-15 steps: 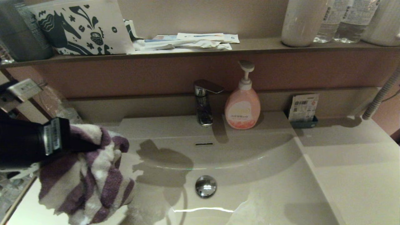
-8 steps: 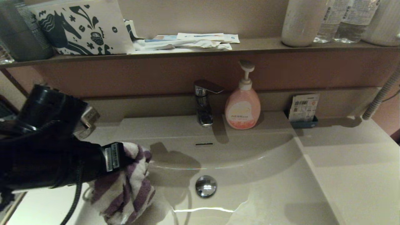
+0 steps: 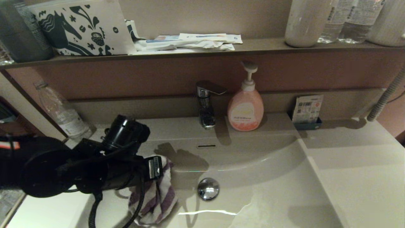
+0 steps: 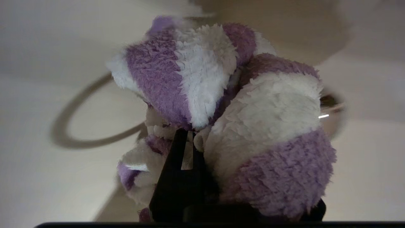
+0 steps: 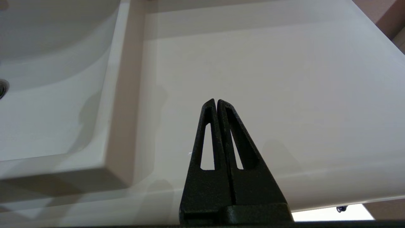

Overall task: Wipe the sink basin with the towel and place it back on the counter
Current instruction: Wipe the sink

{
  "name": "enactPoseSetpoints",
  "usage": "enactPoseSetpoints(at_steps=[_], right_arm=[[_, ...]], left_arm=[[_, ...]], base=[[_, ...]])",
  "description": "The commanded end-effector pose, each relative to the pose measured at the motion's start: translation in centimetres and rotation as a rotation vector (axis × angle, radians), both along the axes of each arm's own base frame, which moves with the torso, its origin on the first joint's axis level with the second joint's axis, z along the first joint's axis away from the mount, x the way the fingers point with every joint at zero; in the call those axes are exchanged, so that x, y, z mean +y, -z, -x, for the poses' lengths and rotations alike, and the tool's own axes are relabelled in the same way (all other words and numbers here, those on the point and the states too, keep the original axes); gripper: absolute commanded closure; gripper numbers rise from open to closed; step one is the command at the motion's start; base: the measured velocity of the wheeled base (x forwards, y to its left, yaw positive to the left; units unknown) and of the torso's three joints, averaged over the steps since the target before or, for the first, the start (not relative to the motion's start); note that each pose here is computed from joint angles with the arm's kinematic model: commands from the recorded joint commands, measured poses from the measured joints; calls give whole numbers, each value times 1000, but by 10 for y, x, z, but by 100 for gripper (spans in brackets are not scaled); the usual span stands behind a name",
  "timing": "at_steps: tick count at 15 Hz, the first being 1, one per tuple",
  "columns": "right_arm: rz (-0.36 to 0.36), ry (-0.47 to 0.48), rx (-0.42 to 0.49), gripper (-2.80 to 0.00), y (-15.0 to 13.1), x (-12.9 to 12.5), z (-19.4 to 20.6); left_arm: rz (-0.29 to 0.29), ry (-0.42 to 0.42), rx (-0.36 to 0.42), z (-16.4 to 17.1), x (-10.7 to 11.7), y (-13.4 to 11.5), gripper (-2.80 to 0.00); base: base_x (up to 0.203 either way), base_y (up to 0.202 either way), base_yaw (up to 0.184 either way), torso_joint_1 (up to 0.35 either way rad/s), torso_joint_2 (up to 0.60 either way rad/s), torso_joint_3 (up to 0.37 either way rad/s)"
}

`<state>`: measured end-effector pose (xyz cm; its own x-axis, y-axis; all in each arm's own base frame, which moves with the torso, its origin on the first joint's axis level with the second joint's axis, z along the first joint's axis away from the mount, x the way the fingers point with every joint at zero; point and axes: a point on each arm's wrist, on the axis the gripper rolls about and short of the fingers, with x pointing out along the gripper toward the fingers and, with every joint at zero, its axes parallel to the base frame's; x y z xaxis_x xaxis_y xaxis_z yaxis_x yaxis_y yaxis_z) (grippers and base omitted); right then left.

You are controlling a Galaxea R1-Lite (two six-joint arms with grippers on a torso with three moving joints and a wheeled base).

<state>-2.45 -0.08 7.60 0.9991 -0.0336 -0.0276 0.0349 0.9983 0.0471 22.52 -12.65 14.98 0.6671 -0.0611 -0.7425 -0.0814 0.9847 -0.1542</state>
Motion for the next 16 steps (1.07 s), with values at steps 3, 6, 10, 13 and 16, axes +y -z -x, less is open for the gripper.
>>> enactPoseSetpoints(at_steps=[3,6,10,13,16], right_arm=[[-1,0,0,0,0,0,0],[0,0,1,0,0,0,0],[0,0,2,0,0,0,0],[0,0,2,0,0,0,0],[0,0,0,0,0,0,0]], left_arm=[[-67,27,22,-8,-4,57,0],[-151,36,-41,-27,-14,88,0],[-207,71,-115,-39,-33,99,0],[-177,90,-138,-32,-54,94,0],[-118,99,-114,-24,-80,85,0]], base=[[0,0,0,0,0,0],[0,0,0,0,0,0],[0,0,0,0,0,0],[0,0,0,0,0,0],[0,0,0,0,0,0]])
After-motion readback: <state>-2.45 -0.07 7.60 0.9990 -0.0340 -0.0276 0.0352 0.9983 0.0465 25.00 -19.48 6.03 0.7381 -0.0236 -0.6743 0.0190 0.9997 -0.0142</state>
